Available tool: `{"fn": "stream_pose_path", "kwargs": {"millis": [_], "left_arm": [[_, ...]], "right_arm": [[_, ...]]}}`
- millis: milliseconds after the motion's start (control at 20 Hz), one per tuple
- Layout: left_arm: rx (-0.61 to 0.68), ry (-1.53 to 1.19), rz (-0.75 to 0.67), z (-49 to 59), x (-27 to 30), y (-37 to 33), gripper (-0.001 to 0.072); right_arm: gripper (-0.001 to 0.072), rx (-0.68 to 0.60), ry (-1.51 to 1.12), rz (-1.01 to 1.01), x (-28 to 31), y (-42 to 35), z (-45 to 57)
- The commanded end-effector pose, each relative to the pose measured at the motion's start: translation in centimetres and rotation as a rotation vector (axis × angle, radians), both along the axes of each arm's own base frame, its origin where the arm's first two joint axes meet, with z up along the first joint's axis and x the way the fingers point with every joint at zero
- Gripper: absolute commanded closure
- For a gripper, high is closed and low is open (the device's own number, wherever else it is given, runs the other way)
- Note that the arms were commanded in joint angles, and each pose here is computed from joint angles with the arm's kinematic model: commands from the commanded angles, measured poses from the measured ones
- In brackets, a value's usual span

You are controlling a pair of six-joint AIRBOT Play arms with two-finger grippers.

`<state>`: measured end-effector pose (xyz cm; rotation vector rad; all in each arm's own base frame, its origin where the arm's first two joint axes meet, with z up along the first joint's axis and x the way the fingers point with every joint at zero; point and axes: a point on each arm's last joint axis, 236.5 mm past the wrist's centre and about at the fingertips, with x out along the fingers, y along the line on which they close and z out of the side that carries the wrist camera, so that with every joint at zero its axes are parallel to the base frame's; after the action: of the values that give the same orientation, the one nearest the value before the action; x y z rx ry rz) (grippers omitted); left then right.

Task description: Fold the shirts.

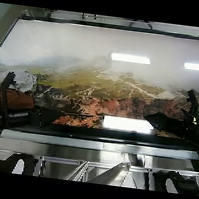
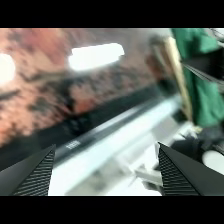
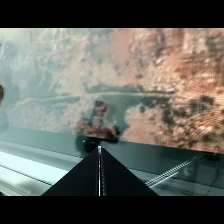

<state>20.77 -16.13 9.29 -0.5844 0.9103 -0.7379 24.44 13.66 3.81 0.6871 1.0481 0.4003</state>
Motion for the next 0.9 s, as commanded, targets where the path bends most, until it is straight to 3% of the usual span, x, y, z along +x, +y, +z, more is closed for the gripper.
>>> {"fn": "stream_pose_path", "kwargs": {"millis": [0, 250, 450, 850], "left_arm": [[0.186, 0.001, 0.149, 0.9, 3.9, 4.3, -0.001], [0.601, 0.014, 0.434, 2.7, 12.7, 18.1, -0.001], [0.608, 0.145, 0.63, 0.2, 17.5, 28.8, -0.001], [0.527, 0.524, 0.548, -13.3, 17.6, 36.3, -0.0009]], "right_arm": [[0.0693, 0.001, 0.0, 0.001, 0.0, 0.0, 0.0], [0.0693, 0.001, 0.0, 0.001, 0.0, 0.0, 0.0], [0.0693, 0.001, 0.0, 0.0, 0.0, 0.0, 0.0], [0.0693, 0.001, 0.0, 0.0, 0.0, 0.0, 0.0]]}}
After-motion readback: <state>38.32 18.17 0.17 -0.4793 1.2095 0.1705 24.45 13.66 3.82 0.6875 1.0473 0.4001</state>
